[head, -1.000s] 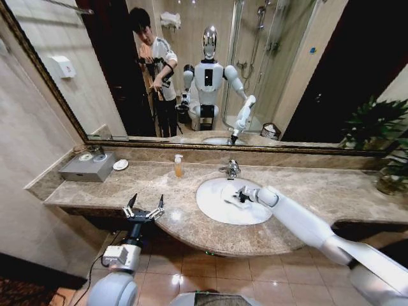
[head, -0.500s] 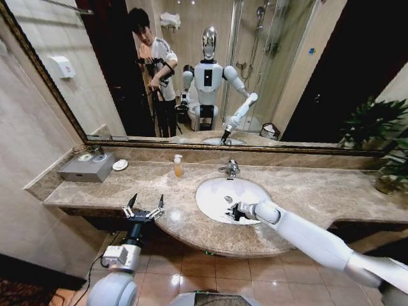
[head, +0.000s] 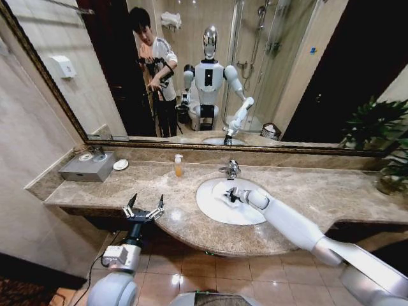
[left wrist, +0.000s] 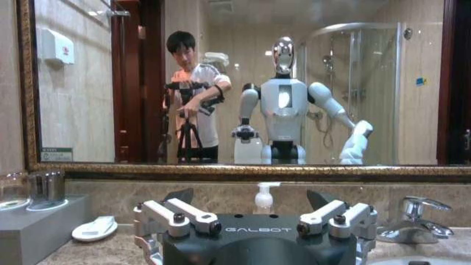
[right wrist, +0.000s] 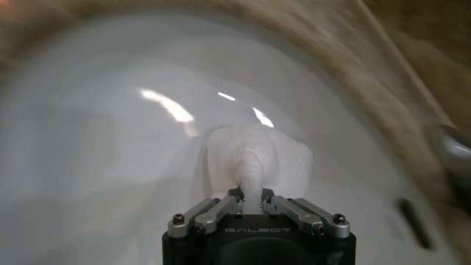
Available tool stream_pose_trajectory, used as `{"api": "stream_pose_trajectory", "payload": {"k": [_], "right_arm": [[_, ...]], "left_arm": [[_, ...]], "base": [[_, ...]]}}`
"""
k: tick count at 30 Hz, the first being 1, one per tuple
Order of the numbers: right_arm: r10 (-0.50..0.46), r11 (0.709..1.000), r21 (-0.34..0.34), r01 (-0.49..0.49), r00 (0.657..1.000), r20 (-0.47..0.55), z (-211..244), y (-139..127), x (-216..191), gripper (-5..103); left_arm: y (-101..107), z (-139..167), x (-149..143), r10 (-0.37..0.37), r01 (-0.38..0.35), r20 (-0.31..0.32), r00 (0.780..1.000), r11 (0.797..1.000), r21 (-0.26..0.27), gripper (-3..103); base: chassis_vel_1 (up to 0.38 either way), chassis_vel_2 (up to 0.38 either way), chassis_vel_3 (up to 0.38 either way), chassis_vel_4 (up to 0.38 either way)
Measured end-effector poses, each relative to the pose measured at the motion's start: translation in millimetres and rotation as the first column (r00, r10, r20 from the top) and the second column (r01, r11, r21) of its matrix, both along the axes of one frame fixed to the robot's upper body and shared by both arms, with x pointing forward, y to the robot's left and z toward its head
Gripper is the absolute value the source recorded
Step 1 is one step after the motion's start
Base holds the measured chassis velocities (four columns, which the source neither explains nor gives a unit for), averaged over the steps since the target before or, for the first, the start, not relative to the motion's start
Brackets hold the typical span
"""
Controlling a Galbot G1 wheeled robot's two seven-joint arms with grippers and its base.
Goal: Pick up the towel from the sink counter and wipe the mirror surface.
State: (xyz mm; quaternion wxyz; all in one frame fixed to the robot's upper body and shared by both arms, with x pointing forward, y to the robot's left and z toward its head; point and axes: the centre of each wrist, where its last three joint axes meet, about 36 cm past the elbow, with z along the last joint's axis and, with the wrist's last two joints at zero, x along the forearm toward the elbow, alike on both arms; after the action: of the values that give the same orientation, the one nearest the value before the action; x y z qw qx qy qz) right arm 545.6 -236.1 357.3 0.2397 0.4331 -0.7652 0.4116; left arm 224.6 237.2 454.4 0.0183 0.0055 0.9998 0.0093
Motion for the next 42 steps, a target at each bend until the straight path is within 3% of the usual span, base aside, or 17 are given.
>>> {"api": "stream_pose_trajectory", "payload": {"k": [4,9,15,21,34,37,42], "right_arm": [[0.068,0.998,0.018,-0.068,0.996,-0.055,8.8,12.9,-27.3,9],[0.079,0.996,0.04,-0.077,0.995,-0.056,10.5,30.8,-23.2,9],[-0.02,0.998,0.061,0.019,1.0,0.022,0.7,46.4,19.6,9],[-0.117,0.992,0.061,0.112,0.989,0.088,-4.3,39.7,39.1,9],[0.051,0.998,0.023,-0.05,0.998,-0.035,-15.8,39.1,-39.6,9],[0.04,0.999,0.028,-0.039,0.999,-0.028,-16.5,45.3,-33.8,9],[-0.034,0.999,0.002,0.034,0.999,0.024,-18.9,44.9,11.5,9]], "left_arm": [[0.0,0.0,0.0,0.0,0.0,0.0,1.0,1.0,0.0,100],[0.0,0.0,0.0,0.0,0.0,0.0,1.0,1.0,0.0,100],[0.0,0.0,0.0,0.0,0.0,0.0,1.0,1.0,0.0,100],[0.0,0.0,0.0,0.0,0.0,0.0,1.0,1.0,0.0,100],[0.0,0.0,0.0,0.0,0.0,0.0,1.0,1.0,0.0,100],[0.0,0.0,0.0,0.0,0.0,0.0,1.0,1.0,0.0,100],[0.0,0.0,0.0,0.0,0.0,0.0,1.0,1.0,0.0,100]], "base": [[0.0,0.0,0.0,0.0],[0.0,0.0,0.0,0.0],[0.0,0.0,0.0,0.0],[0.0,0.0,0.0,0.0],[0.0,0.0,0.0,0.0],[0.0,0.0,0.0,0.0],[0.0,0.0,0.0,0.0]]}}
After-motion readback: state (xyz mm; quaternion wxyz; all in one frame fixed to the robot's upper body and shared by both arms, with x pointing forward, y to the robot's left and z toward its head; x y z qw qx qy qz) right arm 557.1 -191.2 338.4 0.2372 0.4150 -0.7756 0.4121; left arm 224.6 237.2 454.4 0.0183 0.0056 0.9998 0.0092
